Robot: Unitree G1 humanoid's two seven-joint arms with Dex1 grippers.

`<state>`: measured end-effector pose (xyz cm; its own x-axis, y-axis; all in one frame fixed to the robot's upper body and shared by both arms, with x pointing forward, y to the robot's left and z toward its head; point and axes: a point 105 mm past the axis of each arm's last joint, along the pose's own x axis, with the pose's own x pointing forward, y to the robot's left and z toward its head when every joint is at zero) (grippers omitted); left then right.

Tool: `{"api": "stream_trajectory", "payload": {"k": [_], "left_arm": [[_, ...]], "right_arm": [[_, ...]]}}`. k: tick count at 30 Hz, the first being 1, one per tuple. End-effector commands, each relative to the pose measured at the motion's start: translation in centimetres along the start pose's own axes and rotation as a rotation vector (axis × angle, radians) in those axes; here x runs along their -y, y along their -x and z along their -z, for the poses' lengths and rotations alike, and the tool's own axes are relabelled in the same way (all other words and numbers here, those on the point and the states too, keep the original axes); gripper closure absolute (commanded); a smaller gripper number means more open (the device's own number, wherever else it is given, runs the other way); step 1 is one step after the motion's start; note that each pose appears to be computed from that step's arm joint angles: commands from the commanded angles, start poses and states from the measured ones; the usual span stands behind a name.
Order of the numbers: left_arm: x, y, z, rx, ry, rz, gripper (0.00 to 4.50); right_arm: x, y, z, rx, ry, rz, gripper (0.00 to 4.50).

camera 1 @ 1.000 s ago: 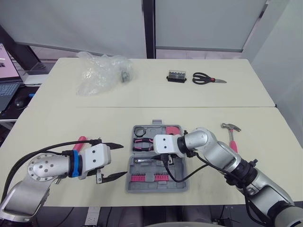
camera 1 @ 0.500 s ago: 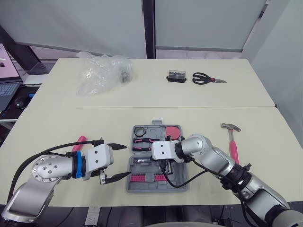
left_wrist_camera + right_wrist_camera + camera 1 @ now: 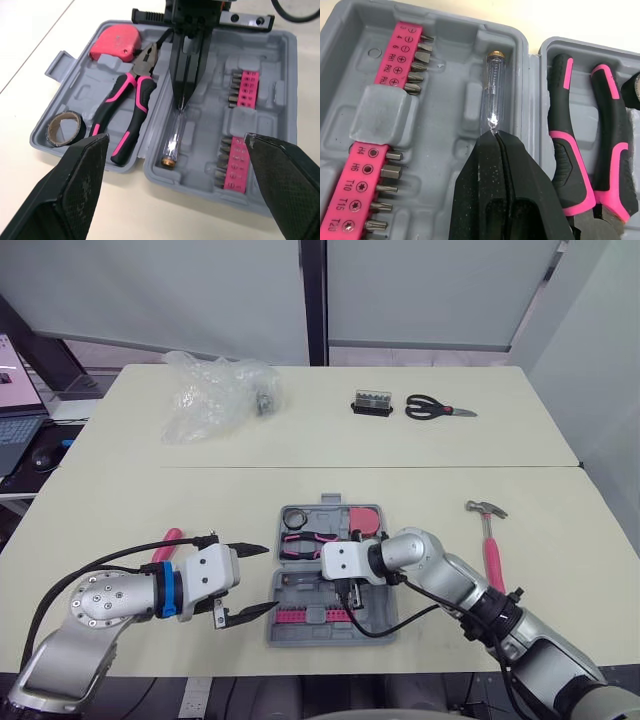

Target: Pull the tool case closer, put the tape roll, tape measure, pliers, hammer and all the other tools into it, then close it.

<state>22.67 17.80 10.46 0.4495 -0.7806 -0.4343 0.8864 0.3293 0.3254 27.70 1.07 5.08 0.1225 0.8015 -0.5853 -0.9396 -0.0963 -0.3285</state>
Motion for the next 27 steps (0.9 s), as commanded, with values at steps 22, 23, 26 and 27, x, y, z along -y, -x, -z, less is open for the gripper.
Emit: {"api": "stream_trajectory", "payload": {"k": [22, 23, 26, 27], "left_arm": [[-2.2, 17.8, 11.0, -0.238, 0.434, -0.672, 0.00], [-1.9, 18.1, 11.4, -0.257, 0.442, -0.670, 0.00], [-1.5, 18.9, 12.2, -0.280, 0.464, -0.682, 0.00], [-1.4, 19.0, 12.3, -0.280, 0.471, -0.688, 0.00]], "right_arm": [[-1.5, 26.5, 11.8, -0.263, -0.419, 0.633, 2.87], [-1.8, 27.3, 12.3, -0.287, -0.427, 0.630, 2.63], [-2.7, 28.9, 13.5, -0.335, -0.457, 0.626, 1.86], [-3.0, 29.3, 13.8, -0.352, -0.464, 0.627, 1.57]]}}
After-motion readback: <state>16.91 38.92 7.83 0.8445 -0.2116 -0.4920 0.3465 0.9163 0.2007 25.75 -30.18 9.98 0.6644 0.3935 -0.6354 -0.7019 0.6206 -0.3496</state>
